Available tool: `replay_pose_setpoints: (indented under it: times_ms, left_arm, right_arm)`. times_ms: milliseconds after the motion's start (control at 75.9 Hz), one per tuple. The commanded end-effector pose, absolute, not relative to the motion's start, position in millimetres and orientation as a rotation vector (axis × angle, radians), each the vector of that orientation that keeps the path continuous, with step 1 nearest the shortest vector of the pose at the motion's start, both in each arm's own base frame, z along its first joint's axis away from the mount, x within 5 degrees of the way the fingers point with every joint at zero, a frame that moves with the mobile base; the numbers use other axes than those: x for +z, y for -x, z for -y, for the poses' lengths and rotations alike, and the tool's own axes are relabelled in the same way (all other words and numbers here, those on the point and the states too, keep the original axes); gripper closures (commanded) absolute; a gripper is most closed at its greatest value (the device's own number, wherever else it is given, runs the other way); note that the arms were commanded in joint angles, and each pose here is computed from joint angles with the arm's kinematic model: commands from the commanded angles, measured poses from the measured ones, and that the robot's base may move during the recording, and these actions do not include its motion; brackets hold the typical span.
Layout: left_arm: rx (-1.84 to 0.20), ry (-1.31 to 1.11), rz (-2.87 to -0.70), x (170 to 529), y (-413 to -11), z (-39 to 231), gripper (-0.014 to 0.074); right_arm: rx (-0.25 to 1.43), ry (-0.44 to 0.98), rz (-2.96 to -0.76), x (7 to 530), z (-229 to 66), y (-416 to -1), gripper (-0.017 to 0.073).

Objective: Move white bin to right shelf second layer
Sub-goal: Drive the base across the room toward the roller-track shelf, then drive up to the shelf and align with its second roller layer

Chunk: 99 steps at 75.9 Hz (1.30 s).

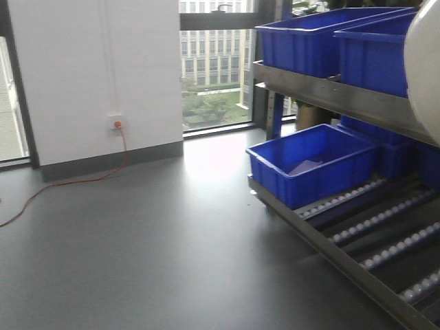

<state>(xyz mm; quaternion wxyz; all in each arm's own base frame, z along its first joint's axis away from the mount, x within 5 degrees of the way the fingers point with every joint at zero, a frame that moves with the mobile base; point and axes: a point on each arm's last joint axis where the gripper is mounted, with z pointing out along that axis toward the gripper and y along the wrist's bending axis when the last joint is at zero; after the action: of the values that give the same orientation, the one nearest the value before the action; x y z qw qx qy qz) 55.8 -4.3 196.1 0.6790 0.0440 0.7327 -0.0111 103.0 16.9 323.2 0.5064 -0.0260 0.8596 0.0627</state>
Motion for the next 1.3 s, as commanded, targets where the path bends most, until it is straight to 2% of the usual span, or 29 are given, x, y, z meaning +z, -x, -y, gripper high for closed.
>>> replay_pose_setpoints:
  times_ms: [0,1291]
  left_arm:
    - [-0.032,-0.093,-1.581,192.3,-56.5,4.5,0.0509]
    - [-0.032,-0.093,-1.581,192.3,-56.5,4.5,0.0509]
  right_arm:
    - [0.159,0.055,-1.954,340.5,-16.7,-106.0,0.0504]
    - [0.159,0.055,-1.953,340.6,-16.7,-105.8,0.0504]
